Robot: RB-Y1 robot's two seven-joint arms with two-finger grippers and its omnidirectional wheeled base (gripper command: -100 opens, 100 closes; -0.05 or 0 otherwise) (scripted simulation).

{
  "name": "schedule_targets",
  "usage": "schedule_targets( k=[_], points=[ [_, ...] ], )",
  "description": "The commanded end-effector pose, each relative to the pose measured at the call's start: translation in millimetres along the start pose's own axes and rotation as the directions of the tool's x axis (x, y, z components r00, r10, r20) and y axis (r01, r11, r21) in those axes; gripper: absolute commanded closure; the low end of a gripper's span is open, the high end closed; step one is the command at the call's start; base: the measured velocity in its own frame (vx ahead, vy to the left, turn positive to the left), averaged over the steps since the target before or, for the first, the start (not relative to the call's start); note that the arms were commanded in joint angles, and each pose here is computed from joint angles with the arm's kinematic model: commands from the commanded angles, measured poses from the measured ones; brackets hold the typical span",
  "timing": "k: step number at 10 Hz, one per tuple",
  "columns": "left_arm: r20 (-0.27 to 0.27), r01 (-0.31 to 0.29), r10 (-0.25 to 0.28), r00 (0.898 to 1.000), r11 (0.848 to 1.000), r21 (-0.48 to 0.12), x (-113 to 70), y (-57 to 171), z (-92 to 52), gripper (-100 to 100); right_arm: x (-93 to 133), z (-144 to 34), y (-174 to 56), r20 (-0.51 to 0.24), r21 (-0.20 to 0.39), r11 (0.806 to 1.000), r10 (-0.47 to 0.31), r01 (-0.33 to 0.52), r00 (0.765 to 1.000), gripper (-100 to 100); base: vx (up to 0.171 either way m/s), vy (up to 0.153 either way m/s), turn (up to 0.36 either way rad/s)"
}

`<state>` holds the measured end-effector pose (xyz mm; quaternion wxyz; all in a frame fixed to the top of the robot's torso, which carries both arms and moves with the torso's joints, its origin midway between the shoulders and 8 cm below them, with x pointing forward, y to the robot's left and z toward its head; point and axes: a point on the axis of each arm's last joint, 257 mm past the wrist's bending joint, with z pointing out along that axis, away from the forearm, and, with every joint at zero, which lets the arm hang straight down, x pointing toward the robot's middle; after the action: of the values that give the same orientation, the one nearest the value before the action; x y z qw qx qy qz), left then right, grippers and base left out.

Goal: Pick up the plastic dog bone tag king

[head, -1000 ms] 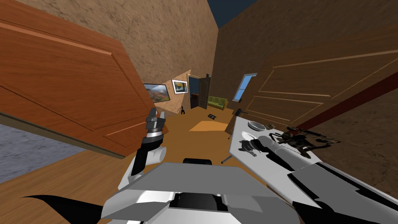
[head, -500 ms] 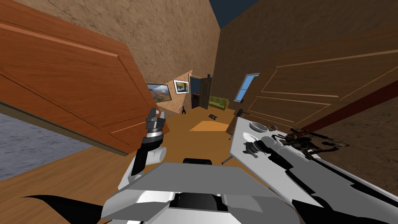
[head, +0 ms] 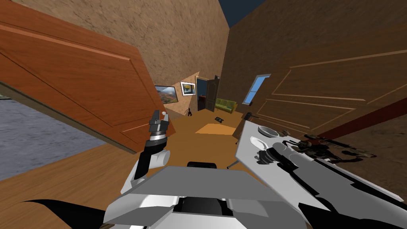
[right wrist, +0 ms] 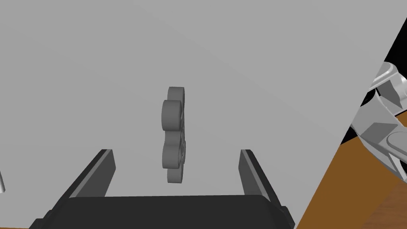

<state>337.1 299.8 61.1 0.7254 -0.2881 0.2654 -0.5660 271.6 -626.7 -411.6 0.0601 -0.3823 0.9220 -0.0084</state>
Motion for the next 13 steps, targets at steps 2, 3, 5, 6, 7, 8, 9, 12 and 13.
schedule_targets(
  k=[2, 3, 5, 6, 7, 8, 9, 12, 13],
  points=[
    [0.000, 0.000, 0.000, 1.000, 1.000, 0.000, 0.0, 0, 0.0, 0, 2, 0.1, 0, -0.005, 0.000, 1.000, -0.002, 0.002, 1.000, 0, -0.014, -0.013, 0.028],
    [0.000, 0.000, 0.000, 1.000, 1.000, 0.000, 0.0, 0, 0.0, 0, 6, 1.4, 0, -0.010, 0.009, 1.000, 0.028, -0.028, 1.000, -100, -0.048, -0.042, 0.170],
    [0.000, 0.000, 0.000, 1.000, 1.000, 0.000, 0.0, 0, 0.0, 0, 6, 1.4, 0, -0.010, 0.009, 1.000, 0.028, -0.028, 1.000, -100, -0.044, -0.039, 0.092],
    [0.000, 0.000, 0.000, 1.000, 1.000, 0.000, 0.0, 0, 0.0, 0, 9, 2.9, 1, -0.015, 0.016, 0.999, 0.050, -0.050, 0.999, -100, -0.070, -0.034, 0.220],
    [0.000, 0.000, 0.000, 1.000, 1.000, 0.000, 0.0, 0, 0.0, 0, 9, 2.9, 1, -0.015, 0.016, 0.998, 0.058, -0.058, 0.998, -100, -0.064, -0.034, 0.097],
    [0.000, 0.000, 0.000, 1.000, 1.000, 0.000, 0.0, 0, 0.0, 0, 12, 4.4, 2, -0.019, 0.023, 0.997, 0.080, -0.079, 0.997, -100, -0.062, -0.048, 0.176],
    [0.000, 0.000, 0.000, 1.000, 1.000, 0.000, 0.0, 0, 0.0, 0, 12, 4.4, 2, -0.018, 0.023, 0.996, 0.088, -0.088, 0.996, -100, -0.059, -0.051, 0.115],
    [0.000, 0.000, 0.000, 1.000, 1.000, 0.000, 0.0, 0, 0.0, 0, 18, 8.0, 7, -0.023, 0.033, 0.990, 0.134, -0.134, 0.991, -100, -0.081, -0.046, 0.170],
    [0.000, 0.000, 0.000, 1.000, 1.000, 0.000, 0.0, 0, 0.0, 0, 18, 8.0, 7, -0.022, 0.033, 0.989, 0.148, -0.147, 0.989, -100, -0.072, -0.041, 0.118]
  ],
)
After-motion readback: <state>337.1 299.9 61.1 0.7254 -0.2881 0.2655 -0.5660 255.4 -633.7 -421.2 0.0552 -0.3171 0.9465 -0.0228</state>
